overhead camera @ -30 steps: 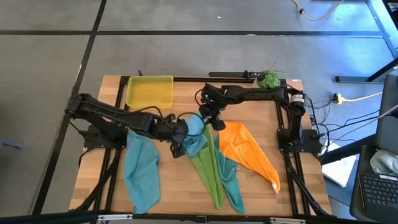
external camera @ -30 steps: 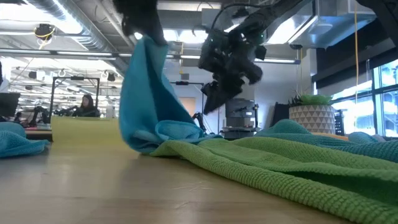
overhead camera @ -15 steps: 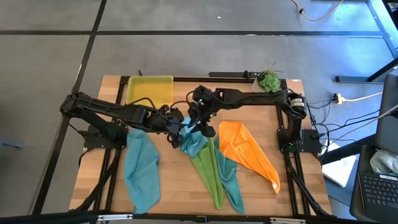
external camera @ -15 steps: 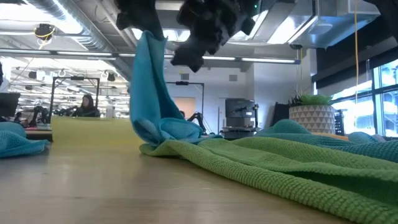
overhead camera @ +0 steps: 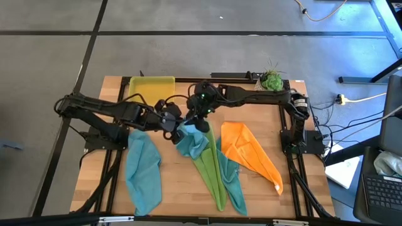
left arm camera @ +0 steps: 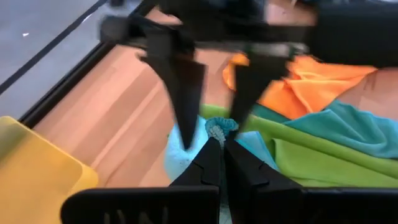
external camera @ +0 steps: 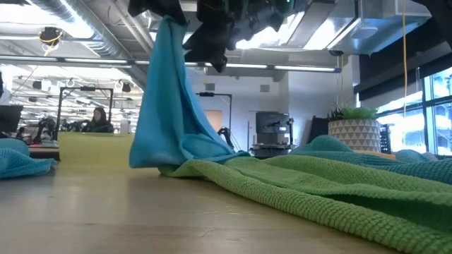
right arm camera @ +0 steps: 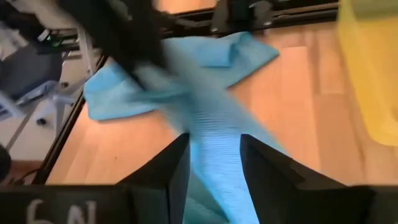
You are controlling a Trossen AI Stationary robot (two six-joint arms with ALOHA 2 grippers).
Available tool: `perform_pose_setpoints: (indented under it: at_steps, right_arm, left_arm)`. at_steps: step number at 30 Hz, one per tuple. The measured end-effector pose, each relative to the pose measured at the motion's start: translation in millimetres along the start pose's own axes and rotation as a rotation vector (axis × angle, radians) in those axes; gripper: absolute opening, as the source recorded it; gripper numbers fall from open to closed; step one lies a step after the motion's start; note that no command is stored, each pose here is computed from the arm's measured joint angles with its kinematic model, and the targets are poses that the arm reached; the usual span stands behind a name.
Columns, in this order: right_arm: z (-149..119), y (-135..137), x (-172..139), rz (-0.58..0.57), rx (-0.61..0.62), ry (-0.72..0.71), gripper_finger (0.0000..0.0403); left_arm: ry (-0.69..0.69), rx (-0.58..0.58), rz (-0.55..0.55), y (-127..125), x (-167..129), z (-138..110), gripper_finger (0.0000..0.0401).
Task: Fold microfiber towels
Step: Fold the center blue towel
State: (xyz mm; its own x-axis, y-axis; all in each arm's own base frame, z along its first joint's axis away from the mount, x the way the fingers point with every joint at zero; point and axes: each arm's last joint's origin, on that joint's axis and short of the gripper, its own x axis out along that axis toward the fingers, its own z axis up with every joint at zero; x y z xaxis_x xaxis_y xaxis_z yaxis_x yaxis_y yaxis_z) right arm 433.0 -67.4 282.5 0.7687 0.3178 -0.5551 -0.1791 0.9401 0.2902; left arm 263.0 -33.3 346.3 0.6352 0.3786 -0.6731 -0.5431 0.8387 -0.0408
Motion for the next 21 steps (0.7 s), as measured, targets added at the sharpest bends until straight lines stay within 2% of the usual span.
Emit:
perform_pose_setpoints:
  at_steps: [4,11,16,18,21]
  right_arm:
    - [-1,-1,-1,0.009,0.023,0.009,0.0143]
    - [5,3,-1,0.158,0.119,-0.032,0.0143]
    - [7,1,-3,0.146,0.146,-0.041,0.0143]
    - [10,-2,-6,0.157,0.186,-0.050,0.0143]
    - [13,-1,-10,0.250,0.276,-0.043,0.0143]
  left_arm:
    - [-0.012,-0.019,0.001,1,-10,8,0.0000]
    - [-0.002,0.001,0.077,14,-31,22,0.0000]
    - [0.027,0.013,0.090,19,-38,24,0.0000]
    - [0.041,0.017,0.073,19,-41,25,0.0000]
    - [0.040,0.022,0.065,18,-46,26,0.0000]
